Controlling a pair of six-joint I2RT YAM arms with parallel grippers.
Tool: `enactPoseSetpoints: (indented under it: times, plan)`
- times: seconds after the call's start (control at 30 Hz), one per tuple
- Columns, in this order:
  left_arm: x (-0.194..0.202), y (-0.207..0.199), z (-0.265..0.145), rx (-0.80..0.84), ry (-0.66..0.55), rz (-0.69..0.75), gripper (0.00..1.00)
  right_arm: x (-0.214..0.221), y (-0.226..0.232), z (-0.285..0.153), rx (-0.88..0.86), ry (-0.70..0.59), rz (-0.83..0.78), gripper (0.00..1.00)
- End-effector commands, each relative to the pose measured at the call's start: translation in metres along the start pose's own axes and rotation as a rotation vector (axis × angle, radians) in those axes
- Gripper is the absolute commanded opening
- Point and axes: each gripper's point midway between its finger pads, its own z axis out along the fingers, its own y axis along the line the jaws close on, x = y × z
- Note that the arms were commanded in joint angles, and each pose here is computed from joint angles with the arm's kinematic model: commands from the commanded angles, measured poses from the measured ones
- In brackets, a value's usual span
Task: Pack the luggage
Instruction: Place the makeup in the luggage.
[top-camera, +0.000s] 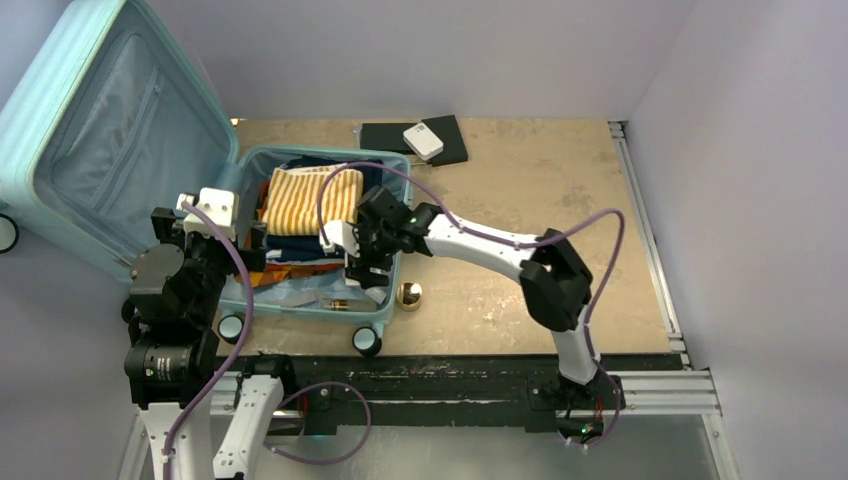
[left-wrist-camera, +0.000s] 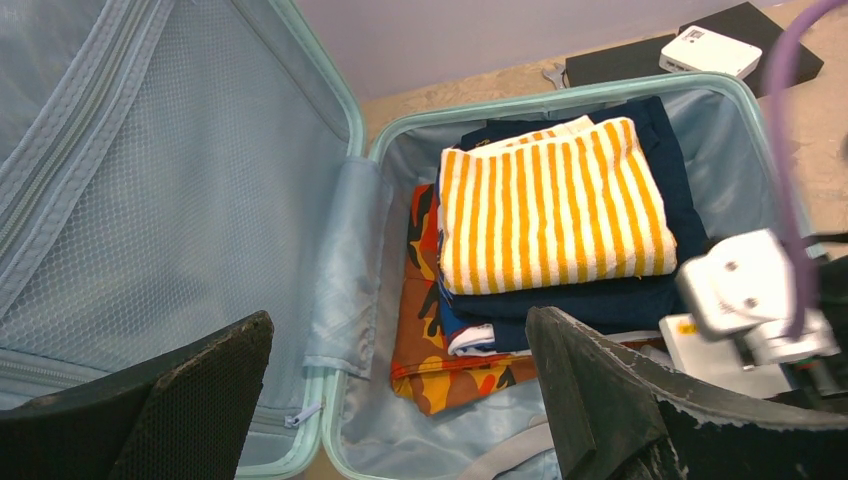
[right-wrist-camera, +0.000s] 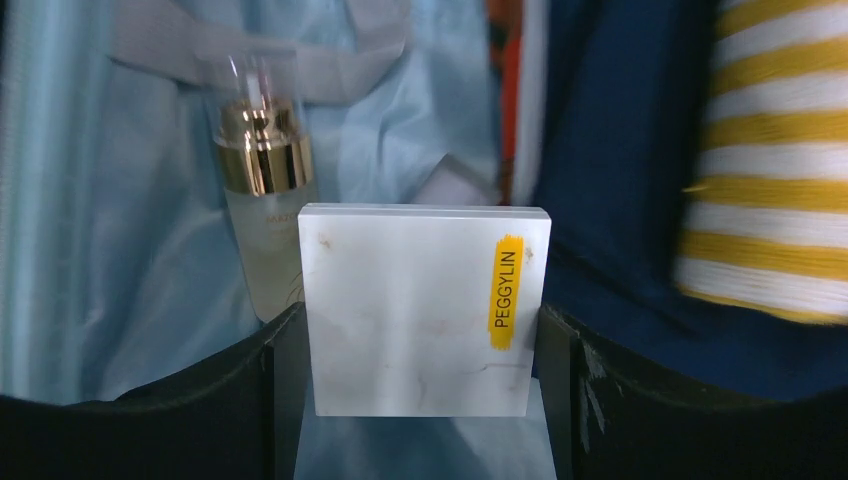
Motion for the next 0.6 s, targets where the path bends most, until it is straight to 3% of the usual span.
enactPoseSetpoints:
  times: [0.0, 0.27, 0.33, 0.5, 0.57]
  plan:
    - [-0.003, 0.002, -0.002, -0.014, -0.014, -0.019, 0.99, -0.005, 0.001, 0.004, -0.036, 0.000, 0.048, 0.25]
    - [0.000, -0.001, 0.002, -0.002, -0.014, -0.025, 0.99, 0.024, 0.033, 0.022, -0.127, 0.088, 0.059, 0.30]
    - [-0.001, -0.001, 0.003, -0.001, -0.014, -0.026, 0.99, 0.030, 0.036, 0.026, -0.137, 0.103, 0.068, 0.37]
    - [-0.003, 0.000, 0.001, -0.001, -0.014, -0.024, 0.99, 0.028, 0.035, 0.020, -0.135, 0.106, 0.045, 0.74]
    - [-0.003, 0.000, 0.000, -0.001, -0.013, -0.023, 0.99, 0.016, 0.036, 0.009, -0.144, 0.081, 0.018, 0.97]
